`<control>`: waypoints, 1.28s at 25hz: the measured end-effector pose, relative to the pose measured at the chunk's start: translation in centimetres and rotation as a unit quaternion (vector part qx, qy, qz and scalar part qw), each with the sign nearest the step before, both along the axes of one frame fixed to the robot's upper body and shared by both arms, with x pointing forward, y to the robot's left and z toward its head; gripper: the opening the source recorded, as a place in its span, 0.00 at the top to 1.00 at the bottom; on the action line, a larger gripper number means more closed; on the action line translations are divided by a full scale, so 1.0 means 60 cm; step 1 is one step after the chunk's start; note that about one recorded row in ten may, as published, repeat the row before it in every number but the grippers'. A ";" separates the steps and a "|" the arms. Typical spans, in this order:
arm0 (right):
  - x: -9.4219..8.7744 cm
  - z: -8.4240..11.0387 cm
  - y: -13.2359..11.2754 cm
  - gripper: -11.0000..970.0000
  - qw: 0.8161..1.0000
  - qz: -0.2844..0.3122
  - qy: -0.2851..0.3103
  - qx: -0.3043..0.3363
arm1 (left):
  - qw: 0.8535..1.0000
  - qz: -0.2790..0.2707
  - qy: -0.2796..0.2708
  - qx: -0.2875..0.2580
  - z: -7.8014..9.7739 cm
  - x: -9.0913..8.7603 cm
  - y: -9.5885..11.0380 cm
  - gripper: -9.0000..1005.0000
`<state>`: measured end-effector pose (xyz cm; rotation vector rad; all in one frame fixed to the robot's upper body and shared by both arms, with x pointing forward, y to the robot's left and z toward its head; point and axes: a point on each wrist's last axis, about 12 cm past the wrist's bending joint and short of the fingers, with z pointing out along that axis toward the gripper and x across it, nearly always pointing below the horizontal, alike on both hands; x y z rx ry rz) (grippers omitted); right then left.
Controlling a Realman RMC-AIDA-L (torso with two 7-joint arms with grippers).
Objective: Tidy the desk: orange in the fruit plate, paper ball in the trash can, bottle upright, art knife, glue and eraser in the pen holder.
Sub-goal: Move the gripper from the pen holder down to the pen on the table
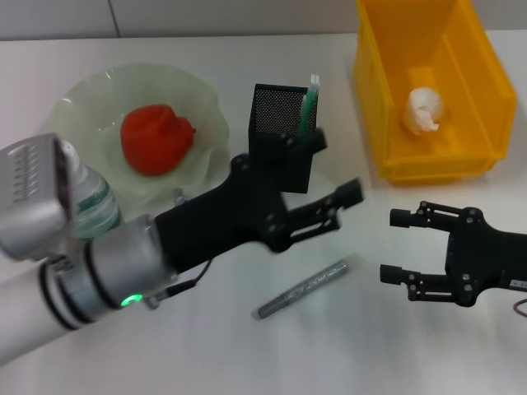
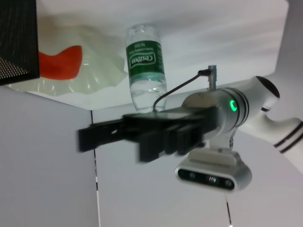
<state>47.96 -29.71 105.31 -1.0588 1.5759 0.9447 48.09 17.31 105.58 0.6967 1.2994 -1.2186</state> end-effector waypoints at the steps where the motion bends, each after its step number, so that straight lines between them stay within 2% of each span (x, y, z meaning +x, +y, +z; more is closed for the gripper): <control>1: 0.000 0.000 0.000 0.27 1.000 0.000 0.000 0.000 | 1.000 0.000 0.000 0.000 0.000 0.000 0.000 0.17; 2: 0.001 0.003 -0.002 0.27 1.000 0.002 0.003 0.002 | 1.000 -0.011 -0.001 0.001 -0.002 -0.007 0.020 0.17; 9: 0.009 0.022 -0.013 0.27 0.999 0.019 0.025 0.009 | 0.998 -0.054 -0.005 0.021 -0.001 -0.019 0.062 0.17; 11: 0.013 0.031 -0.014 0.27 0.999 0.028 0.035 0.014 | 0.997 -0.069 -0.003 0.037 0.002 -0.024 0.104 0.17; 13: 0.018 0.038 -0.016 0.27 0.999 0.032 0.041 0.015 | 0.997 -0.072 -0.001 0.041 0.002 -0.027 0.114 0.17; 14: 0.023 0.045 -0.017 0.27 0.998 0.034 0.049 0.016 | 0.996 -0.079 0.002 0.051 0.002 -0.031 0.133 0.17; 17: 0.034 0.058 -0.016 0.27 0.997 0.039 0.061 0.014 | 0.995 -0.082 0.003 0.058 0.002 -0.033 0.142 0.17; 18: 0.044 0.067 -0.013 0.27 0.996 0.048 0.068 0.009 | 0.993 -0.087 0.007 0.081 0.000 -0.036 0.162 0.17; 23: 0.066 0.087 -0.002 0.27 0.993 0.075 0.092 -0.016 | 0.989 -0.102 0.010 0.107 0.000 -0.034 0.177 0.17; 25: 0.087 0.103 0.010 0.28 0.987 0.099 0.111 -0.055 | 0.986 -0.107 0.013 0.124 0.000 -0.029 0.185 0.17; 32: 0.122 0.127 0.044 0.28 0.973 0.141 0.128 -0.134 | 0.982 -0.118 0.015 0.144 0.001 -0.022 0.190 0.17</control>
